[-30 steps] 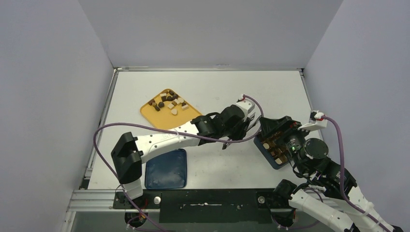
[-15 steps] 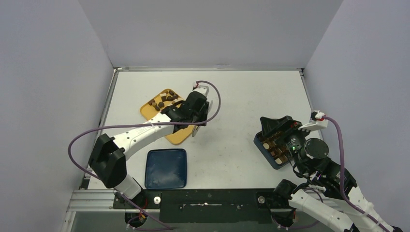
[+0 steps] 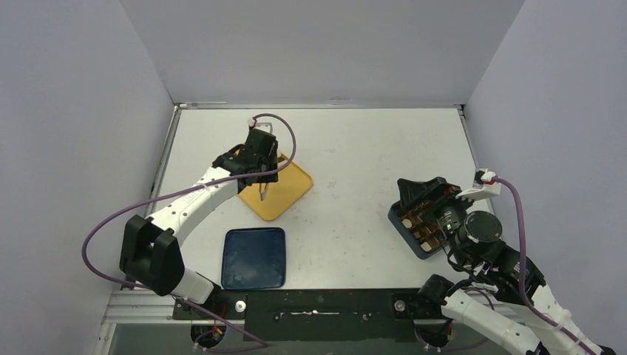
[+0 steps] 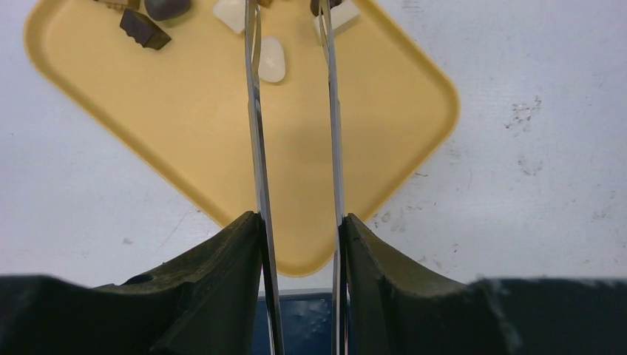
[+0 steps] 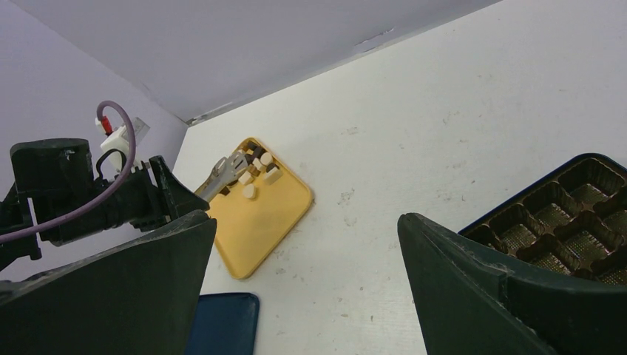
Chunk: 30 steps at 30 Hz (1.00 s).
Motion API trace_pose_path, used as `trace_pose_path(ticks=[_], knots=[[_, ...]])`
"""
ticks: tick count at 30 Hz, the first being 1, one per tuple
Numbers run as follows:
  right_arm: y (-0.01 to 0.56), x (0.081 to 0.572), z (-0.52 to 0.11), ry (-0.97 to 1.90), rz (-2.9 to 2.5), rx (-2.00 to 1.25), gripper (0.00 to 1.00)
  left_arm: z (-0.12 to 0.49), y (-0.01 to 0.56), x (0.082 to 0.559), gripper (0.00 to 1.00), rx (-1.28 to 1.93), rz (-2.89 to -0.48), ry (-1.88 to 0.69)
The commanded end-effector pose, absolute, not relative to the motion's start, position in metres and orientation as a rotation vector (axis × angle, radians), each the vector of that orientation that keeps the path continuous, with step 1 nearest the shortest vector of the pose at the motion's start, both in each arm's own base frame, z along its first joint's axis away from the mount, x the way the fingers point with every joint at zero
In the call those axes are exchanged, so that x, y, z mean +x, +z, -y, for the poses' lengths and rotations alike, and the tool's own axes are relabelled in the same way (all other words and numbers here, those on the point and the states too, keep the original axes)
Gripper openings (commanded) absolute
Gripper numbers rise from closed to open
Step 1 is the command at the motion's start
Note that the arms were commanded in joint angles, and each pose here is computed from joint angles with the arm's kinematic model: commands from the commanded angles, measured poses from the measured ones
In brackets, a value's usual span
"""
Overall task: Pack the chocolate
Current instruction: Pick up the fake chocolate from the plate.
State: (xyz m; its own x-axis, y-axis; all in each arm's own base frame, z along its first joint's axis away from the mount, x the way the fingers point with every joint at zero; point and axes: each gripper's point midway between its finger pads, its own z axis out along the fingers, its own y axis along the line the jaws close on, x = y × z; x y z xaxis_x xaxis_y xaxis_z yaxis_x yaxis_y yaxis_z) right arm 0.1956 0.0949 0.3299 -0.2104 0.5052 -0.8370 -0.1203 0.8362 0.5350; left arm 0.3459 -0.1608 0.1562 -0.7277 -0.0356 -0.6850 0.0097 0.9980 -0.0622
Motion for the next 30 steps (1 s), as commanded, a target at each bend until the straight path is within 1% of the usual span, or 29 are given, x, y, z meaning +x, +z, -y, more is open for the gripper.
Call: trace_pose_path(ticks=[1,8,12,30], knots=[[0.339,0.198,-0.095,0.596,-1.671,0.309,1.0,0.148,0.155,0.342,0.4,-0.009,-2.41,-0.066],[0.338,0.196,-0.093,0.59,-1.666,0.311,1.0,0.148,0.136,0.341,0.41,-0.004,-2.473,-0.064],[0.338,0.196,-0.09,0.583,-1.666,0.313,1.0,0.141,0.128,0.345,0.43,-0.027,-2.486,-0.034],[0.338,0.19,-0.087,0.608,-1.652,0.315,1.0,0.145,0.104,0.351,0.42,-0.031,-2.558,-0.091]])
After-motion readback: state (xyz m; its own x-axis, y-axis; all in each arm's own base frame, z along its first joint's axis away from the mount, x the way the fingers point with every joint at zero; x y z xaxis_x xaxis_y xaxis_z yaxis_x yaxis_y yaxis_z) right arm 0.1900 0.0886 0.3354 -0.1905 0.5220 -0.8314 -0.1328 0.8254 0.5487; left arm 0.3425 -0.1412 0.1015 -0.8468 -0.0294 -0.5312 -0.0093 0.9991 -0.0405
